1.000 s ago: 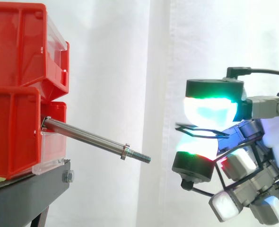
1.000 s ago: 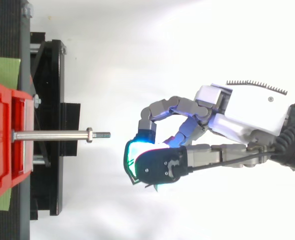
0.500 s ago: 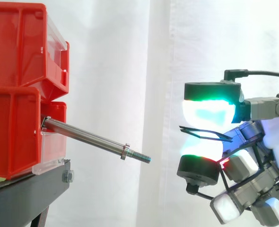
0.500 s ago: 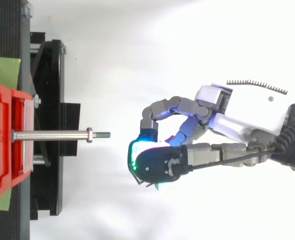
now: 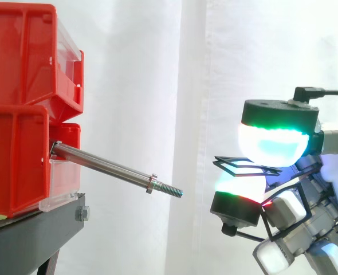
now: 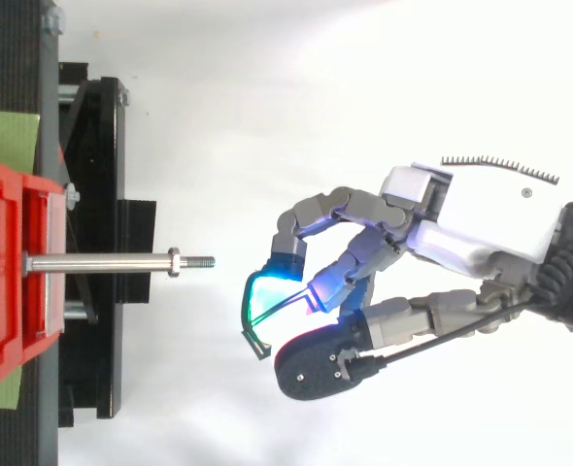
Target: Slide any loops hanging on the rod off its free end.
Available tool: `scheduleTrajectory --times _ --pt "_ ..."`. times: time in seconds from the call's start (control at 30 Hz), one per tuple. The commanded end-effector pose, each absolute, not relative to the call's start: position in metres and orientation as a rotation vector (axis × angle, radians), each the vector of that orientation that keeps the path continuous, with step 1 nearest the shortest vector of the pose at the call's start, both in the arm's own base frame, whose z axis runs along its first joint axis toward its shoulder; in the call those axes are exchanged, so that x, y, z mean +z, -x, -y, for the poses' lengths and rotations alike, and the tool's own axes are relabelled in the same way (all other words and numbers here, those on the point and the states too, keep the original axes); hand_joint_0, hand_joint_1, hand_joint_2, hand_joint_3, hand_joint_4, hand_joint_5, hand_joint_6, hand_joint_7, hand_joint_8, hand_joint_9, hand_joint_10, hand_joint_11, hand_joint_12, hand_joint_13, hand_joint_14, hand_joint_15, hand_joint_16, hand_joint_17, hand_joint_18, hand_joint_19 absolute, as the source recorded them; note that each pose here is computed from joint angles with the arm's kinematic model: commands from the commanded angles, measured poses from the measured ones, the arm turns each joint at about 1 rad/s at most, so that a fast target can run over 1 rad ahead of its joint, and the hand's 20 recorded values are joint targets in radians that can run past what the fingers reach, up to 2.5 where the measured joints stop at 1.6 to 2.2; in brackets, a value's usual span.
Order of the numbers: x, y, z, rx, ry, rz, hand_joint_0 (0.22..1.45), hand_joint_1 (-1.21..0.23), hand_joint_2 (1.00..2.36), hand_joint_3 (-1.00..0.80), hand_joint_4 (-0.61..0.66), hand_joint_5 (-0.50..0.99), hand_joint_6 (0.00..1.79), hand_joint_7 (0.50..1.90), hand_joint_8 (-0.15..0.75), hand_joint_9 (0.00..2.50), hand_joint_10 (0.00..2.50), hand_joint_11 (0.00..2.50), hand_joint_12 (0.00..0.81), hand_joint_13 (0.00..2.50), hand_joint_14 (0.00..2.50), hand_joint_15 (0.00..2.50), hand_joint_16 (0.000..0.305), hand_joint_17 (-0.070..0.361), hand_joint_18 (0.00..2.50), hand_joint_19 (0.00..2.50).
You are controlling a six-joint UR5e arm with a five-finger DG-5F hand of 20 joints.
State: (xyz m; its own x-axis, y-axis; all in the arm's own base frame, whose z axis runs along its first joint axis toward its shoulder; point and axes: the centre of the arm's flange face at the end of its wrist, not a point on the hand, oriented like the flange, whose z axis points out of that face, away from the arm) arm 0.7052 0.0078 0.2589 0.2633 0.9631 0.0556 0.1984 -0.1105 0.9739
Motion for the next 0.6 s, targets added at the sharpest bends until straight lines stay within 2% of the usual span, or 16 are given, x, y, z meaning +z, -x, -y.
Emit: scheduleTrajectory --times 0.0,0.3,0.4,0.5,0.57 --pt "0.2590 -0.7051 -0.0072 0.967 -1.543 -1.117 0.70 -0.81 1.00 -0.50 0.15 -0.19 0.89 1.02 0.318 1.01 0.02 0.80 0.357 0.89 0.01 0.31 0.054 0.121 0.99 0.71" --pt "0.2585 -0.7042 -0.0070 0.972 -1.558 -1.111 0.71 -0.82 1.00 -0.50 0.13 -0.19 0.88 1.00 0.318 1.01 0.02 0.81 0.354 0.90 0.01 0.30 0.053 0.119 0.99 0.69" --pt "0.2577 -0.7047 -0.0071 0.976 -1.559 -1.108 0.73 -0.84 1.00 -0.50 0.07 -0.19 0.89 1.07 0.315 1.01 0.02 0.81 0.350 0.90 0.01 0.30 0.053 0.120 0.99 0.68" --pt "0.2587 -0.7045 -0.0071 0.977 -1.559 -1.107 0.74 -0.86 1.01 -0.42 0.04 -0.20 0.90 1.11 0.313 0.99 0.02 0.80 0.348 0.89 0.01 0.30 0.053 0.120 0.99 0.68" --pt "0.2587 -0.7045 -0.0071 0.977 -1.559 -1.107 0.75 -0.89 1.01 -0.32 0.08 -0.21 0.91 1.17 0.310 0.98 0.02 0.80 0.347 0.89 0.01 0.30 0.053 0.120 0.98 0.68"
